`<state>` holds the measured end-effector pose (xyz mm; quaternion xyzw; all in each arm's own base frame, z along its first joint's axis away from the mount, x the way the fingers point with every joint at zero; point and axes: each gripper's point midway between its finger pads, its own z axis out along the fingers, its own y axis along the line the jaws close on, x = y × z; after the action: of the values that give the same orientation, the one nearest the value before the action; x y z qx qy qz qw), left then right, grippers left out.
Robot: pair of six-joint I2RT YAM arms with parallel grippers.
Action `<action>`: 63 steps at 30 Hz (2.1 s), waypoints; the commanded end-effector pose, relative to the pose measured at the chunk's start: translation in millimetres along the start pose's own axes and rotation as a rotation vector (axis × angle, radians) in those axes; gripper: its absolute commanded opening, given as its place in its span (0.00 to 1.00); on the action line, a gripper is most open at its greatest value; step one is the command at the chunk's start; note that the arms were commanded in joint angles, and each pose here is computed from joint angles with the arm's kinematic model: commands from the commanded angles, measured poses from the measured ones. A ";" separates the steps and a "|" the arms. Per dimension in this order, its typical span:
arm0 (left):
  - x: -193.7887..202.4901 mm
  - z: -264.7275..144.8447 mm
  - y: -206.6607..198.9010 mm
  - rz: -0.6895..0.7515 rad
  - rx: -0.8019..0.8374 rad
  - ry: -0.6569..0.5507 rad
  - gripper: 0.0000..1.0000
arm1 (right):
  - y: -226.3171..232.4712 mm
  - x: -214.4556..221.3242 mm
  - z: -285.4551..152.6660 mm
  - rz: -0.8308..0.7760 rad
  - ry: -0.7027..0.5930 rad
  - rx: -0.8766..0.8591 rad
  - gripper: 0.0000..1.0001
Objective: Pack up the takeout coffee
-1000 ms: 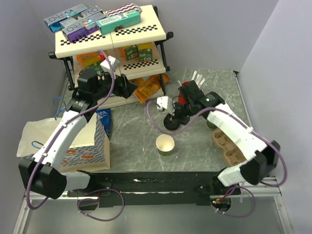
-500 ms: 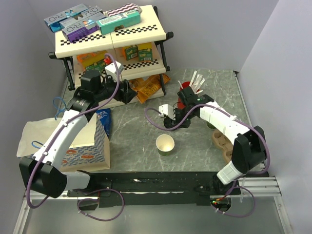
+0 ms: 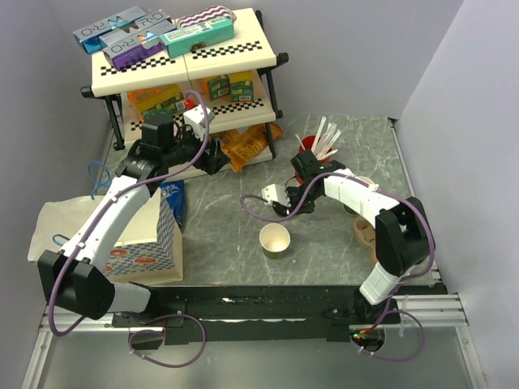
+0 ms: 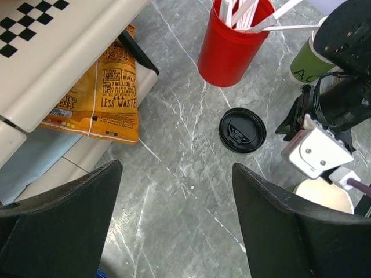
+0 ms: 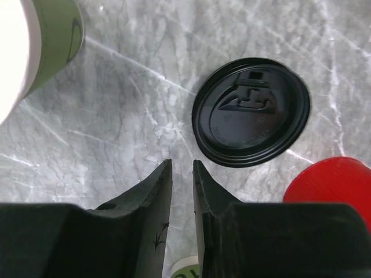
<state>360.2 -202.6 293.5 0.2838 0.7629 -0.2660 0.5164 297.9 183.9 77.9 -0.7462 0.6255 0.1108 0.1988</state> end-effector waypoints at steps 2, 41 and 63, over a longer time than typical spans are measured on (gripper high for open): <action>-24.4 -1.6 -1.6 0.038 0.005 -0.054 0.83 | 4.2 10.5 11.3 -0.072 0.016 -0.035 0.28; -19.7 11.8 0.9 0.023 0.019 -0.039 0.84 | -17.5 11.2 26.8 -0.082 0.023 -0.026 0.10; -16.1 16.8 1.5 0.009 0.028 -0.032 0.84 | -34.2 -3.4 13.5 -0.147 -0.015 0.050 0.35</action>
<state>374.1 -209.3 280.3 0.2838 0.7717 -0.2679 0.5021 316.9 188.2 52.9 -0.7770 0.5923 0.0961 0.1904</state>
